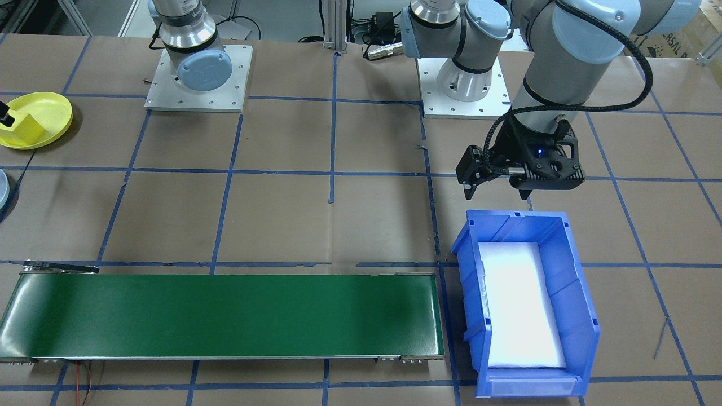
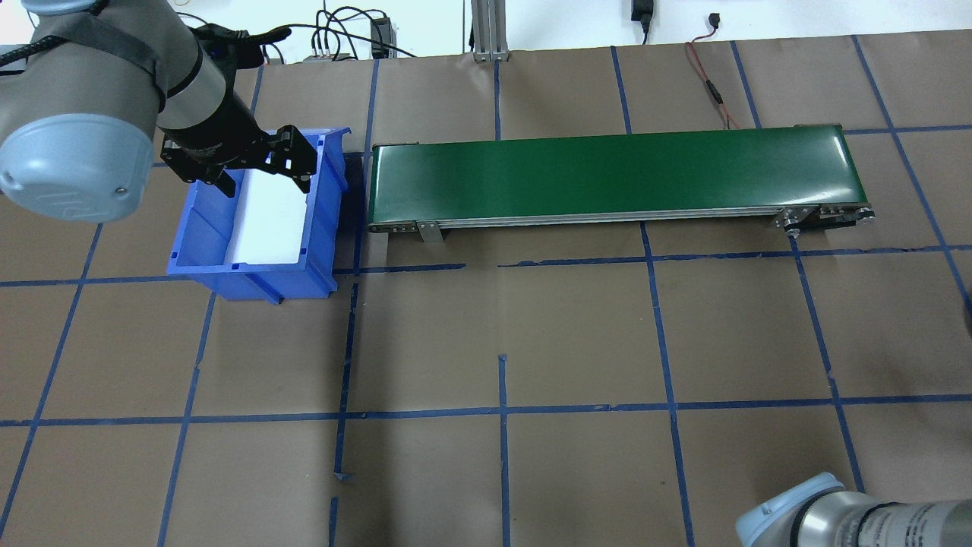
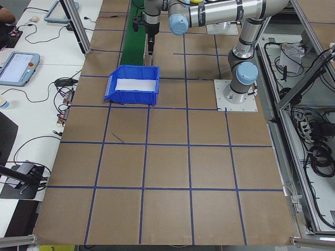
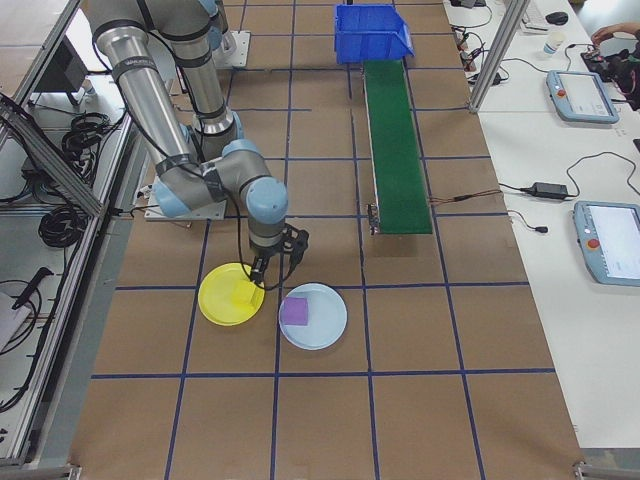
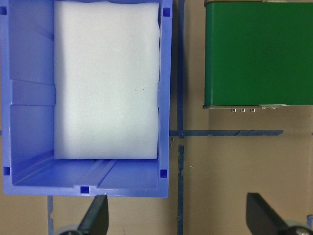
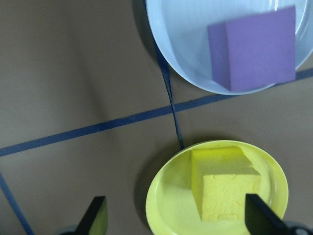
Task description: Move block left to right into plate
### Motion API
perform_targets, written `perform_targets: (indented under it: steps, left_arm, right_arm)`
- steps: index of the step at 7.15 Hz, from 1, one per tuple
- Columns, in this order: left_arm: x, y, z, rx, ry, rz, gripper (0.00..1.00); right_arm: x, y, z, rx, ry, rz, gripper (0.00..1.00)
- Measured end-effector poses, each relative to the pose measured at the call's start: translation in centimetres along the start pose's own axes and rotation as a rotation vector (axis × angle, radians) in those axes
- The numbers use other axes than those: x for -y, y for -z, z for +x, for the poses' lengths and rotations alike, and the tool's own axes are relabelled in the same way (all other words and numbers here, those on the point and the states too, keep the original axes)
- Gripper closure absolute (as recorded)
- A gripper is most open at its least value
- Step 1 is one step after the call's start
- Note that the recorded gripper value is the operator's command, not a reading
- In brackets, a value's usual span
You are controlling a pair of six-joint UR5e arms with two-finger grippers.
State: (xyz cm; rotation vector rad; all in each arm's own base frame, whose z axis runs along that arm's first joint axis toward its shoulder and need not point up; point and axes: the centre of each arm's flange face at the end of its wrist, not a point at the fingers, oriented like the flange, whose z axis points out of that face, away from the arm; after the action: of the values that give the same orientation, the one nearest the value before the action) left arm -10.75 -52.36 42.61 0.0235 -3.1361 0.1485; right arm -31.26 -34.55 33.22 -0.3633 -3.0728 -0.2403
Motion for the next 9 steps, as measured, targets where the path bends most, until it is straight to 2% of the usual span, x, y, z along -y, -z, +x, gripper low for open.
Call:
perform_targets:
  steps: [2, 3, 4, 5, 6, 7, 9]
  left_arm:
    - [0.0, 0.0, 0.0, 0.0, 0.0, 0.0, 0.0]
    - [0.0, 0.0, 0.0, 0.0, 0.0, -0.001, 0.0]
    - [0.0, -0.1, 0.0, -0.001, 0.0, -0.002, 0.0]
    - [0.0, -0.1, 0.0, -0.001, 0.0, -0.002, 0.0]
    - [0.0, -0.1, 0.0, -0.001, 0.001, -0.002, 0.0]
    - [0.1, -0.1, 0.0, -0.001, 0.0, -0.002, 0.0]
    - [0.1, -0.1, 0.0, -0.001, 0.0, -0.002, 0.0]
  right_arm:
    - [2.4, 8.7, -9.1, -0.021, 0.027, -0.019, 0.0]
    - [3.5, 12.1, -14.2, -0.043, 0.056, -0.004, 0.0]
    - [4.5, 15.1, -19.3, -0.07, 0.081, 0.035, 0.0]
    - [5.1, 17.6, -24.0, -0.073, 0.104, 0.083, 0.0]
    - [5.0, 19.3, -29.0, -0.047, 0.145, 0.128, 0.0]
    - [4.7, 20.2, -33.8, -0.013, 0.184, 0.159, 0.0]
    - [3.9, 21.0, -41.5, 0.034, 0.213, 0.191, 0.0]
